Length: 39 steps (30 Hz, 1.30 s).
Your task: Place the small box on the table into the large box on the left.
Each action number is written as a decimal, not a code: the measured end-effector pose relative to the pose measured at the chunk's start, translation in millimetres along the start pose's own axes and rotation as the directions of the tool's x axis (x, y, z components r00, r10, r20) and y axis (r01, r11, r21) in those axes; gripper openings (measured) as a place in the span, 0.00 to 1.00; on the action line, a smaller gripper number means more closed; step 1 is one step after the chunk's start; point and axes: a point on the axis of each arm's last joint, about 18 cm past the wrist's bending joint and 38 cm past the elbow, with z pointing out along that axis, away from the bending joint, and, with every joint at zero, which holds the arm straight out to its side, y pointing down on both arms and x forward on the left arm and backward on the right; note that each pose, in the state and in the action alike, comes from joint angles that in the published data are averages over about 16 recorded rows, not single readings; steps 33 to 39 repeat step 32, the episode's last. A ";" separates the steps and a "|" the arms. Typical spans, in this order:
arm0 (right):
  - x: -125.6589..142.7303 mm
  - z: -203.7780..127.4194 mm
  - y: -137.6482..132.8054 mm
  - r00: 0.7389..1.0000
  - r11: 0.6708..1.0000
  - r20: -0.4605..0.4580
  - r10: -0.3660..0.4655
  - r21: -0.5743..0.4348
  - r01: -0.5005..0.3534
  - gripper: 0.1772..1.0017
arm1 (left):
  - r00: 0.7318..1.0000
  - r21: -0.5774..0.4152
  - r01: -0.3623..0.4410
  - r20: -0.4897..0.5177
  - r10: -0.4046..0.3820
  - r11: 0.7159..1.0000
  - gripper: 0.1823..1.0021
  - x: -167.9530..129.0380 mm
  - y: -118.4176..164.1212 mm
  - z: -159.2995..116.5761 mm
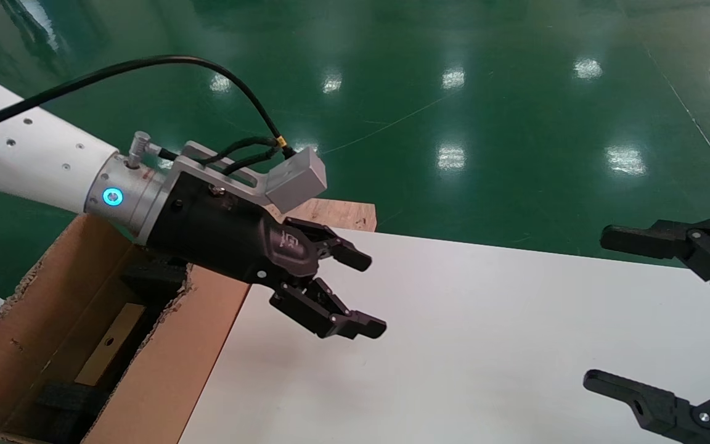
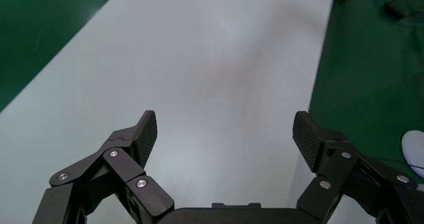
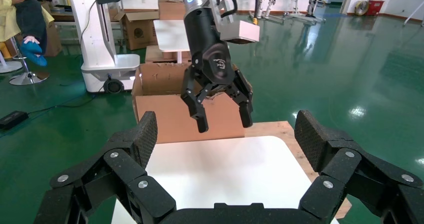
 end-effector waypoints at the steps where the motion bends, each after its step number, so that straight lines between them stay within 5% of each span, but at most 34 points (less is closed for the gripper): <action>1: 0.0 0.0 0.0 1.000 1.000 0.000 0.000 0.000 0.000 1.00 | 1.000 0.018 -0.012 -0.010 0.012 1.000 1.00 2.2 0.3 1.6; 13: 0.0 0.0 0.0 1.000 1.000 0.000 0.000 0.000 0.000 1.00 | 0.985 0.231 -0.139 -0.073 0.159 0.963 1.00 27.2 4.6 9.0; 25: 0.0 0.0 0.0 1.000 1.000 0.000 0.000 0.000 0.000 1.00 | 0.957 0.417 -0.248 -0.038 0.289 0.875 1.00 50.1 12.1 -0.2; 32: 0.0 0.0 0.0 1.000 1.000 0.000 0.000 0.000 0.000 1.00 | 0.947 0.463 -0.280 -0.012 0.322 0.841 1.00 56.8 15.0 -5.3; 39: 0.0 0.0 0.0 1.000 1.000 0.000 0.000 0.000 0.000 1.00 | 0.947 0.463 -0.280 -0.012 0.322 0.841 1.00 56.8 15.0 -5.3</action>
